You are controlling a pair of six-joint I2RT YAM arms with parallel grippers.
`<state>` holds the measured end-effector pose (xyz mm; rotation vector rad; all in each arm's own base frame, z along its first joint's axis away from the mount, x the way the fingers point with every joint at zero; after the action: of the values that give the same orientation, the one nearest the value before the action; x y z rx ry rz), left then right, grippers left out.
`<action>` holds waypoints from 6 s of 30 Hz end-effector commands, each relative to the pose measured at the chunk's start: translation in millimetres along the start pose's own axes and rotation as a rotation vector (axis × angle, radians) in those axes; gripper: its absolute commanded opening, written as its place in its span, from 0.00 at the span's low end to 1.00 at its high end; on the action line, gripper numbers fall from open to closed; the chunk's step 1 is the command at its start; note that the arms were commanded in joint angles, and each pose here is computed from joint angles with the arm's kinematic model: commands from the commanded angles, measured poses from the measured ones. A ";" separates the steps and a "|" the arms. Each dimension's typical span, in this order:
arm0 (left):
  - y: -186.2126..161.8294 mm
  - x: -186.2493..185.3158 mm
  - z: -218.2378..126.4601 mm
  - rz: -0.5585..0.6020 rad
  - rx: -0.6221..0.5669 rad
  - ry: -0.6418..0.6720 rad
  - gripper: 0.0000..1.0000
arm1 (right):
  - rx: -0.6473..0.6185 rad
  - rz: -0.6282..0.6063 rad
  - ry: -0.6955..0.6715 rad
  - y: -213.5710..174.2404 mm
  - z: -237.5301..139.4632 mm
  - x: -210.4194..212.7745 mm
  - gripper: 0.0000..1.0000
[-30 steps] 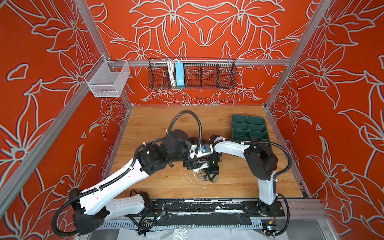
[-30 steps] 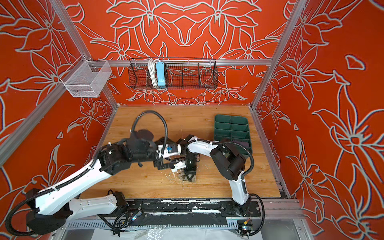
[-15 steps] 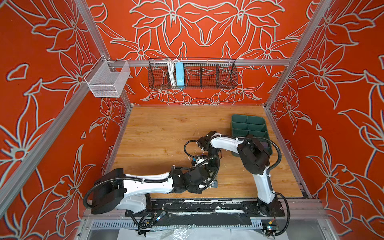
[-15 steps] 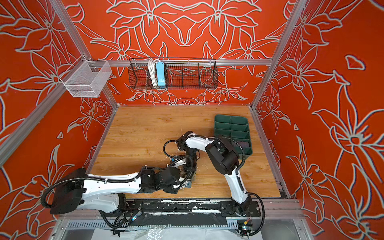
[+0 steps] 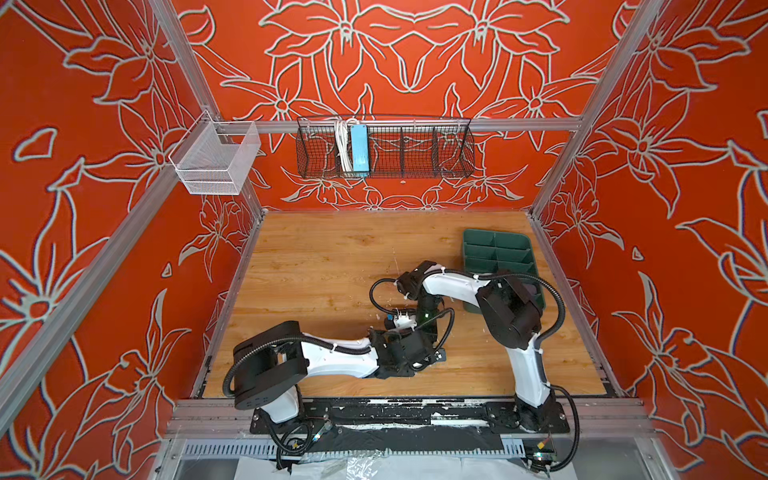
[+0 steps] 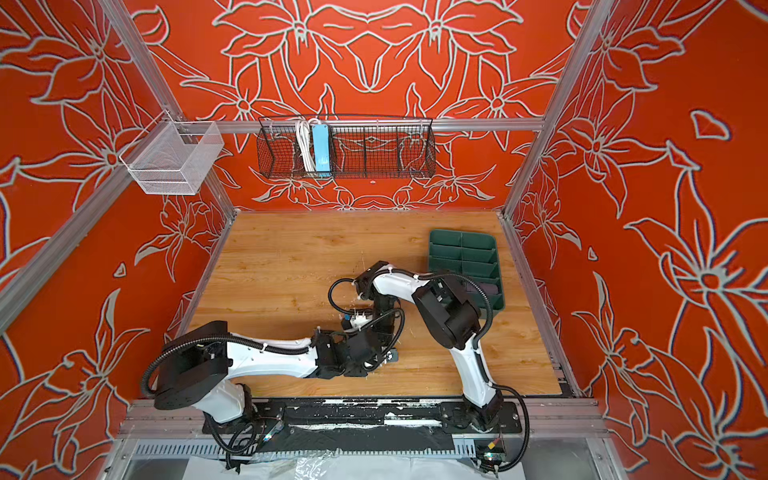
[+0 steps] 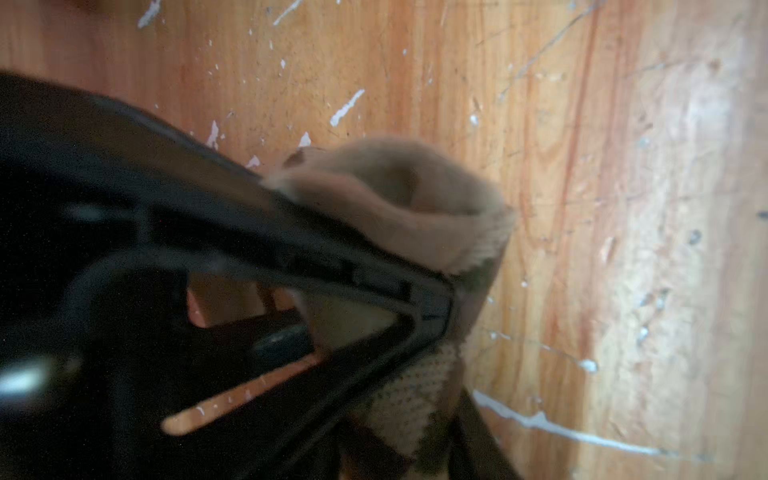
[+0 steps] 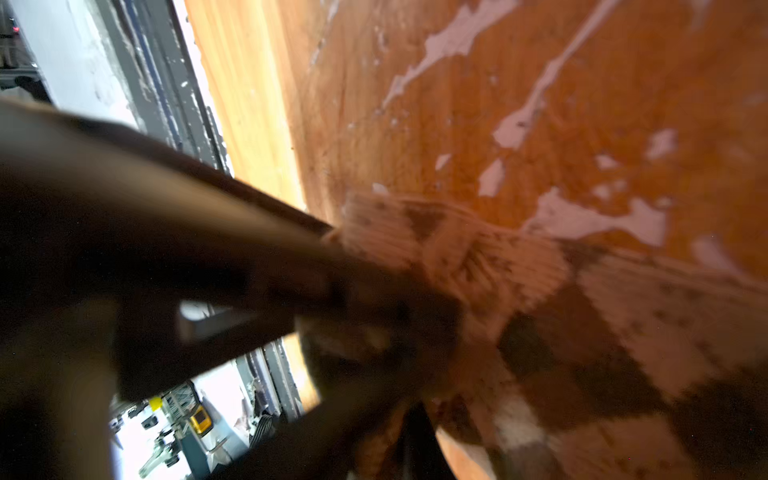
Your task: Roll the socks
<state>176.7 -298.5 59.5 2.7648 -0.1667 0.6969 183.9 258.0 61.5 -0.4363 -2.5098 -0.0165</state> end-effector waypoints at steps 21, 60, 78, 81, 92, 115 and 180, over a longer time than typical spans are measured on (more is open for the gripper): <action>-16.0 -3.6 -4.6 -0.220 -0.004 -0.359 0.00 | -0.609 0.074 -0.478 -40.4 -88.4 -9.0 0.27; -18.4 33.5 31.0 -0.649 0.003 -1.009 0.00 | -0.553 -0.710 -1.060 -4.7 -25.1 30.6 0.61; -20.8 79.7 -5.0 -0.610 -0.068 -0.724 0.49 | -0.147 -0.533 -0.791 -36.9 25.9 11.2 0.00; -21.3 98.9 -24.0 -0.606 -0.112 -0.629 0.59 | -0.121 -0.492 -0.740 -44.0 30.0 14.8 0.00; -79.1 178.3 -144.0 -0.553 -0.135 0.113 0.67 | -0.083 -0.342 -0.447 -27.9 18.5 35.8 0.00; 4.0 20.0 -77.7 -0.058 -0.250 0.039 0.72 | -0.052 -0.067 -0.034 32.5 -4.9 -27.4 0.00; -24.3 21.7 44.3 -0.707 0.092 -0.995 0.01 | -0.482 -0.573 -0.974 -4.9 -57.6 2.9 0.67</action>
<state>241.4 -311.6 57.7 2.5540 0.5555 -0.7324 187.4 235.9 107.2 0.1898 -3.3796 -0.7615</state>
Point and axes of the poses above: each gripper's point midway between its finger pads, its own z axis out along the fingers, its own x axis along the line the jaws close on, y = z × x, the point moved 3 cm from there along -z, back along the fingers, and after that the axes turned 10 degrees about z, right-handed, at the moved point
